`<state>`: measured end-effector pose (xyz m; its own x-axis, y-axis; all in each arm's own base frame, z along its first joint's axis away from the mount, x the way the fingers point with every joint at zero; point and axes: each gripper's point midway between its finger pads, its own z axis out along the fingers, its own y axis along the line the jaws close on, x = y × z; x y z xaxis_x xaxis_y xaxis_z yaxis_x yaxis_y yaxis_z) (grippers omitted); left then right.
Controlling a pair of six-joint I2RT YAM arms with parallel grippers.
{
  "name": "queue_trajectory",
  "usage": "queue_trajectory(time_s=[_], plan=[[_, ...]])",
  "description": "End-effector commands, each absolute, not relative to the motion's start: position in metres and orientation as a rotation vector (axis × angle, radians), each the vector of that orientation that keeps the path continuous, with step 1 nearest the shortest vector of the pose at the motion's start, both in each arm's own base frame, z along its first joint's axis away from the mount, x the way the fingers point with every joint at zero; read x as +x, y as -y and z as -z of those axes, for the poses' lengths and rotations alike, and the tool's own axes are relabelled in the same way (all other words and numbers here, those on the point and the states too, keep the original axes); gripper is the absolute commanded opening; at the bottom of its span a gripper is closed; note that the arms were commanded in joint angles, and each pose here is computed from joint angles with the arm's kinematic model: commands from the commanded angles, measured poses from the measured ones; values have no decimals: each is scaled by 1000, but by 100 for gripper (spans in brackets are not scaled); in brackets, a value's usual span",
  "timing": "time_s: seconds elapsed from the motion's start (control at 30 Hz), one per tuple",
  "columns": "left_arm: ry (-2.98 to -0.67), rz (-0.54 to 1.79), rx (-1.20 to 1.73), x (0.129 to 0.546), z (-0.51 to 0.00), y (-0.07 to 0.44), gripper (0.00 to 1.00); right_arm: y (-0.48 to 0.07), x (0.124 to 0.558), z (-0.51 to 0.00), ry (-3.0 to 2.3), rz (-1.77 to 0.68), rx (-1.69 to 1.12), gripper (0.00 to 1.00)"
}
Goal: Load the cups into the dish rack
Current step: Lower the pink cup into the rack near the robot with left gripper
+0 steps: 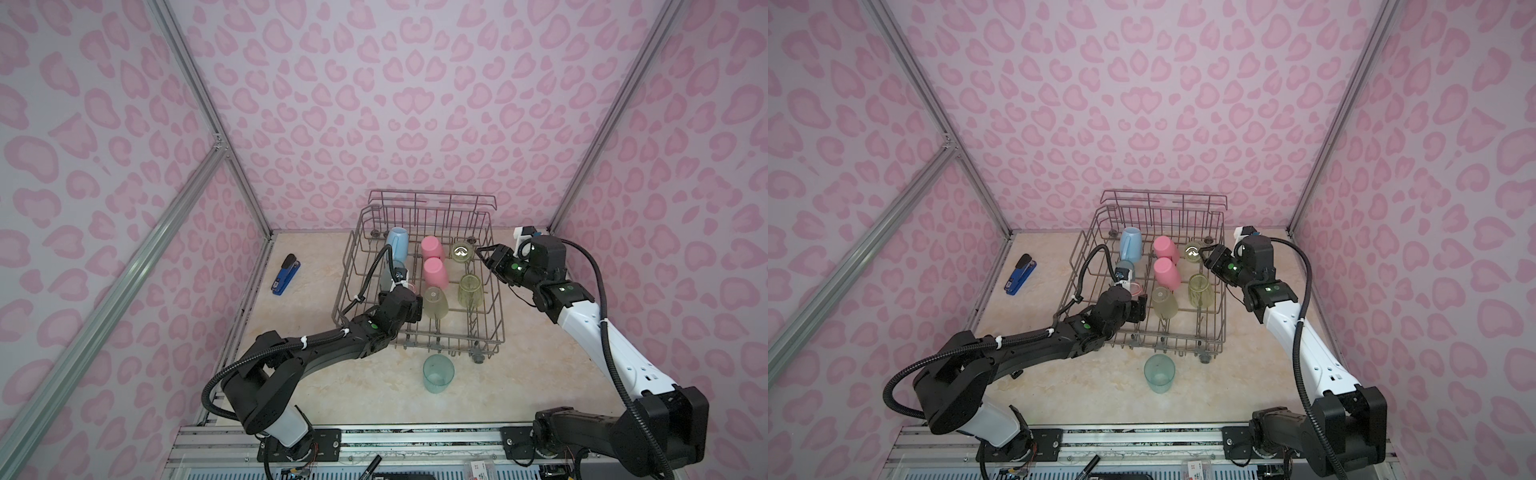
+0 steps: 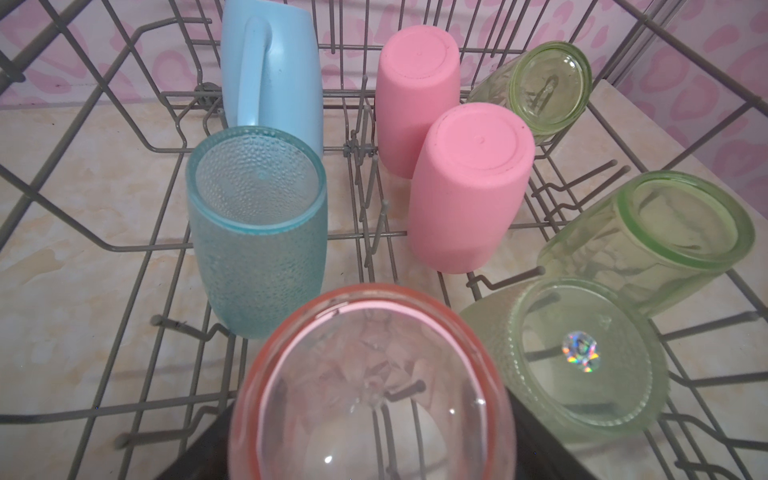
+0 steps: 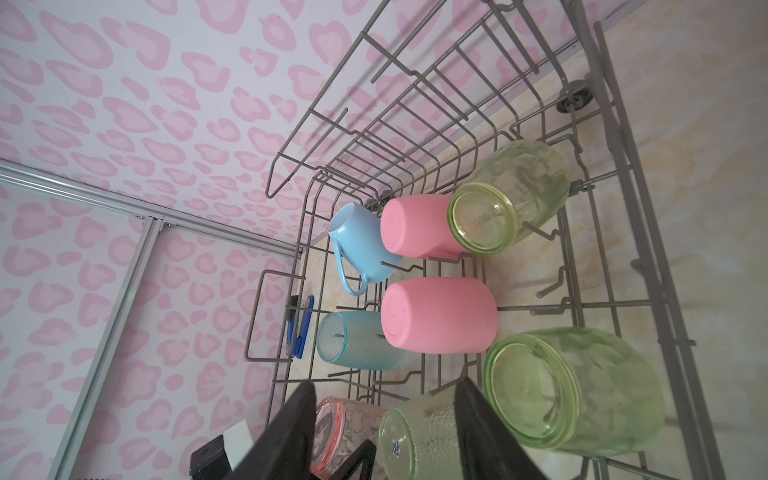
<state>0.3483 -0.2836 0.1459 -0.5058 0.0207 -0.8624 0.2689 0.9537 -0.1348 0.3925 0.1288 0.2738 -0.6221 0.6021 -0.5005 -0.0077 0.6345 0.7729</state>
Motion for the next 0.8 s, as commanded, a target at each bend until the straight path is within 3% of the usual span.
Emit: queue_trajectory(time_s=[0.0,0.3,0.77], plan=[[-2077,314,164,349,-145,282,67,-129,392,-276,-2053,-979,433,54],[-2111,304,159,346,-130,283,69,-128,388,-268,-2090,-951,428,53],[-2091,327,187,346,-147,289,87,-114,377,-258,-2180,-787,379,54]])
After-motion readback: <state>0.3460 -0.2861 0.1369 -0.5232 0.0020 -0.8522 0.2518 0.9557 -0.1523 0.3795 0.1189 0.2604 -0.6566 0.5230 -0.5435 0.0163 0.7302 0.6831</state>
